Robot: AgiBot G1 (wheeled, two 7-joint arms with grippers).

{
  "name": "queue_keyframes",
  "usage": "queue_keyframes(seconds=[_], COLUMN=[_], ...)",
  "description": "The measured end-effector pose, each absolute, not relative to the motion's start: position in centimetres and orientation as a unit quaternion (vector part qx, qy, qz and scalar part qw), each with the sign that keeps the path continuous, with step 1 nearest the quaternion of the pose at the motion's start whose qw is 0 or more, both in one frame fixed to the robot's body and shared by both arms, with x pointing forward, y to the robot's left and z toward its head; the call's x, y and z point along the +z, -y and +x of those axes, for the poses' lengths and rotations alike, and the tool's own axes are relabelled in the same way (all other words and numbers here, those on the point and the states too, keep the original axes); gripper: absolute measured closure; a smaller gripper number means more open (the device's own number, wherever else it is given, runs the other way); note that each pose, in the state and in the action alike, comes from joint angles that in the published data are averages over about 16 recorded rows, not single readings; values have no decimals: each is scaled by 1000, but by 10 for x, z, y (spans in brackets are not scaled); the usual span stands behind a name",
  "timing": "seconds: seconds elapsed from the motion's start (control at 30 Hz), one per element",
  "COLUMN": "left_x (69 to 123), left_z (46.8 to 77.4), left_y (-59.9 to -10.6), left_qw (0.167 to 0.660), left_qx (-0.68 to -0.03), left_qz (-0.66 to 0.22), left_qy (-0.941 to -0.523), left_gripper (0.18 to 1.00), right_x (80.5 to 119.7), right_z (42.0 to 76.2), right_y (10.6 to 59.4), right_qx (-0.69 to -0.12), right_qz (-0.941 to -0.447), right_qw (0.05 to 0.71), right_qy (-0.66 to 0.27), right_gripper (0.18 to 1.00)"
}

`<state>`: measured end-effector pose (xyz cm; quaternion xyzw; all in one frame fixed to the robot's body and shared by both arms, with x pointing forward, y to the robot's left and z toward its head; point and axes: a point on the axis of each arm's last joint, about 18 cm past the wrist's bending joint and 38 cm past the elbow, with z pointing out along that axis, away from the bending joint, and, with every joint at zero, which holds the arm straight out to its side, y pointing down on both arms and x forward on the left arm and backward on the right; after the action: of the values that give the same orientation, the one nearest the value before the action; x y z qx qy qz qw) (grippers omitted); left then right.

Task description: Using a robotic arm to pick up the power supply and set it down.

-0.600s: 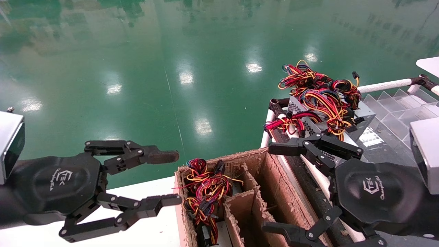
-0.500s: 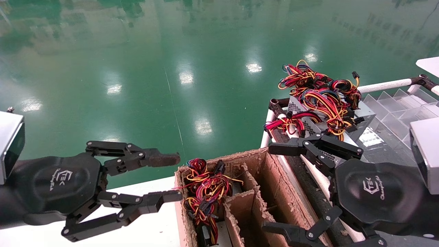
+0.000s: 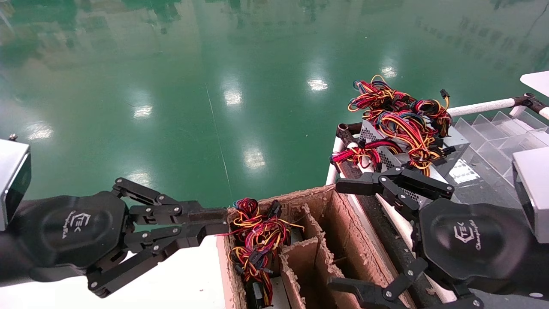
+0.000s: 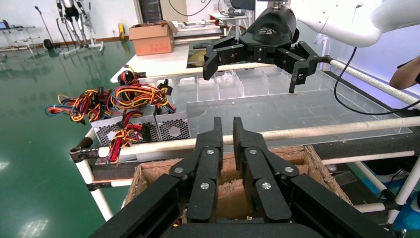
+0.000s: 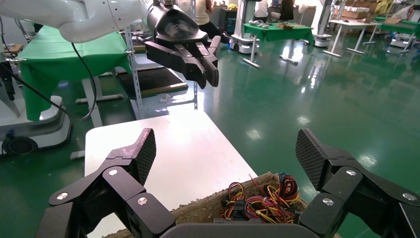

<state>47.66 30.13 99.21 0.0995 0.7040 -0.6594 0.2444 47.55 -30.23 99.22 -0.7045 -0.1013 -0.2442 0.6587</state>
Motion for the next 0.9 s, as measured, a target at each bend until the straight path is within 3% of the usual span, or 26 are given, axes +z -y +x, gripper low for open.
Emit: queue_keyframes(seconds=[0.27, 0.47, 0.9], left_x=[992, 992, 992], left_z=[477, 477, 477], left_y=[-301, -301, -301], left_qw=[244, 244, 244], left_qx=[-659, -659, -659], left_qz=[100, 100, 100], left_qy=[-704, -704, -704], left_gripper=[966, 983, 907], right_x=[992, 991, 967], right_z=[475, 478, 522], right_y=[302, 304, 292], right_qx=[-244, -249, -305], right_qz=[-704, -706, -749], right_qw=[659, 656, 584], right_qy=[101, 96, 73], right_gripper=[178, 178, 178])
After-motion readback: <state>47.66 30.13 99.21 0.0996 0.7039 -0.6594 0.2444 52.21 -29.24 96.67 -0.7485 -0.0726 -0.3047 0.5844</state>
